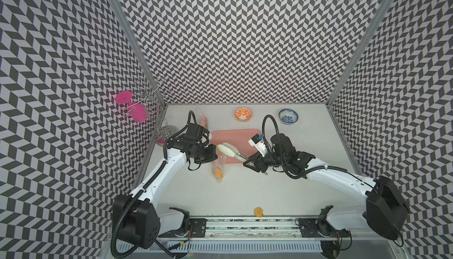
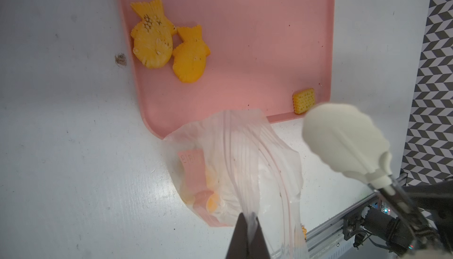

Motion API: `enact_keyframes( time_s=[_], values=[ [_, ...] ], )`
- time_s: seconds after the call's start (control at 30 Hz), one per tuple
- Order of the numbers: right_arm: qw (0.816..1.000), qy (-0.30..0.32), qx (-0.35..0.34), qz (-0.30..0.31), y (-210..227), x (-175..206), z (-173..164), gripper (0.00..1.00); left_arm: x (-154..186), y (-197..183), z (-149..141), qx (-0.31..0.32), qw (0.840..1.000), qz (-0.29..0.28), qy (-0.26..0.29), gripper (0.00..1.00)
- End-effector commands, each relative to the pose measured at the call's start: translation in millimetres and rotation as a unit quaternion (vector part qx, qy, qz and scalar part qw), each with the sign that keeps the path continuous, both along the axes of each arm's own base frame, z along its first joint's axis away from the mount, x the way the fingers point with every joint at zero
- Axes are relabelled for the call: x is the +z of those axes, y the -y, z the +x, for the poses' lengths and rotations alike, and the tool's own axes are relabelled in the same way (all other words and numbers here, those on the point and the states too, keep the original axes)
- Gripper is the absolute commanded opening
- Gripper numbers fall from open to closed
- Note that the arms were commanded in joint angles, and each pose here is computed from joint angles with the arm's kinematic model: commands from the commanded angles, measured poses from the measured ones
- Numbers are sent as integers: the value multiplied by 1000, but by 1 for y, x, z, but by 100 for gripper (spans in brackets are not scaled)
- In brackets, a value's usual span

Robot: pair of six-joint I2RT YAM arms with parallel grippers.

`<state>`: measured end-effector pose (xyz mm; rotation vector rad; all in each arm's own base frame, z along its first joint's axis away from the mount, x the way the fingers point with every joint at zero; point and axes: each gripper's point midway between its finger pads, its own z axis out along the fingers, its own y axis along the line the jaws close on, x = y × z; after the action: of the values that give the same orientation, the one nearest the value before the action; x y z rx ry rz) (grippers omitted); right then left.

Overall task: Put the cookies into a resealable bag to prevent moisture
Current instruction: Place the cookie in the ziploc bag, then adjust the cookie on the tray.

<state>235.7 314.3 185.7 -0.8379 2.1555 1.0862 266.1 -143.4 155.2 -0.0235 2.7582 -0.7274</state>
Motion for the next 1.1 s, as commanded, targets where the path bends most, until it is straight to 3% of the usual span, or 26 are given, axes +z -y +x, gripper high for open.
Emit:
enact_keyframes(
  time_s=[0.0, 0.17, 0.27, 0.53, 1.07],
  values=[
    [993, 65, -62, -70, 40, 14, 21, 46, 14, -4, 4, 0, 1000, 7, 22, 0],
    [953, 103, -104, -265, 110, -22, 29, 47, 9, -3, 3, -4, 1000, 4, 18, 0],
    [954, 82, -92, -272, 123, -20, 31, 47, 9, -2, 5, -6, 1000, 5, 18, 0],
    [913, 81, -45, -397, 147, -48, 38, 48, 5, -2, 4, -8, 1000, 6, 17, 0],
    [906, 98, -6, -411, 120, -65, 59, 47, -6, -2, 3, -14, 1000, 11, 9, 0]
  ],
)
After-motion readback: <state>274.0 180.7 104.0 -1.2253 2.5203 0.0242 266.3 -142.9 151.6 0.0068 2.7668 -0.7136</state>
